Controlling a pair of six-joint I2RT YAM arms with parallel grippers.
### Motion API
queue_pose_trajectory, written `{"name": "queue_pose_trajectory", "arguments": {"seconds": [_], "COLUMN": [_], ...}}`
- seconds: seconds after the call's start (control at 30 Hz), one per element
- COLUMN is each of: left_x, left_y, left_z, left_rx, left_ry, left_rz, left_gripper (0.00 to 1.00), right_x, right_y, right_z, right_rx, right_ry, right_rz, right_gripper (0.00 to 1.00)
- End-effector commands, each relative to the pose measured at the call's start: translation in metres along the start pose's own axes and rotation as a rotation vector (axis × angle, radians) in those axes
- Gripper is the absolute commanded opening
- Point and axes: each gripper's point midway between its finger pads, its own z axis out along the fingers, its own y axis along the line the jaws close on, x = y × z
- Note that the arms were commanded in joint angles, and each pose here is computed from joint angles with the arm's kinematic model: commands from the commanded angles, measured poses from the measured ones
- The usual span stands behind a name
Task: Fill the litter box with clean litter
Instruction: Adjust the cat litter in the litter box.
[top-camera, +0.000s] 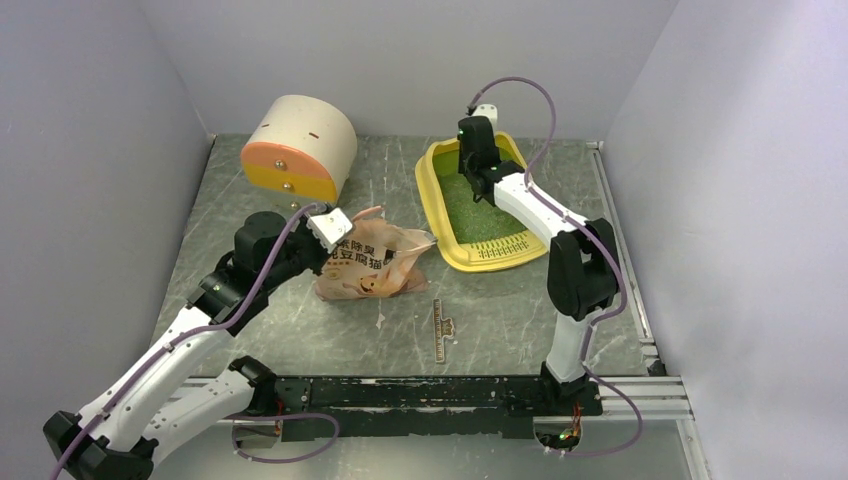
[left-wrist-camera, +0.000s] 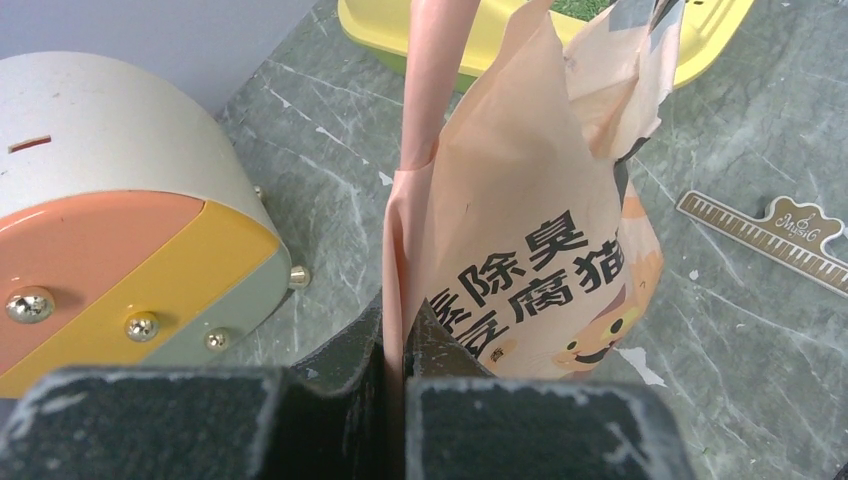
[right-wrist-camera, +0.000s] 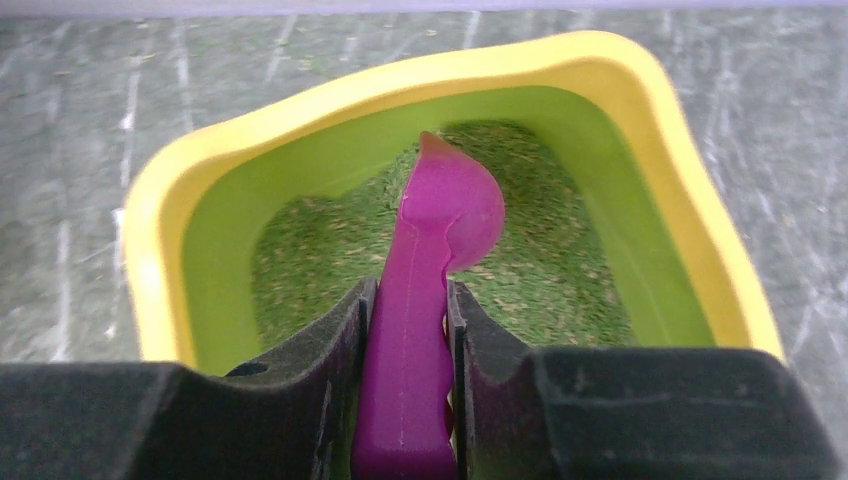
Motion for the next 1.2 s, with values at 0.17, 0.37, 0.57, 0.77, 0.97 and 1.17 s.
{"name": "queue_pose_trajectory", "arguments": {"seconds": [0.17,0.37,0.57,0.77,0.97,1.17], "left_x": [-0.033,-0.035,-0.033,-0.035,-0.035,-0.028], "left_y": [0.016,0.017,0.017,0.018,0.018,0.017], "left_z": [-0.014,-0.016,-0.016,-0.017,-0.02,-0.021], "left_rx": [-0.066,-0.074,-0.075,-0.079,-0.078,-0.078], "left_ry": [-0.113,-0.116,-0.112,-0.117,-0.115,-0.095], "left_rz": [0.012,0.015,0.018,0.019,0.014,0.023], "left_gripper": [0.05,0.05,0.05,0.05,0.05,0.05], "right_x": [-0.036,-0.036,-0.025,-0.007,-0.009,-0.004], "right_y": [0.006,-0.026,-0.027,-0.008,0.012,0.044], "right_z": [-0.02,-0.004,0.01,0.022,0.013,-0.004], "right_rx": [-0.038,0.107,0.13,0.039,-0.058,-0.215], "right_ry": [-0.099,-0.104,-0.081,-0.057,-0.075,-0.045], "right_rz": [0.026,0.004,-0.037,-0.044,-0.044,-0.019], "right_gripper": [0.0,0.0,0.0,0.0,0.0,0.0]}}
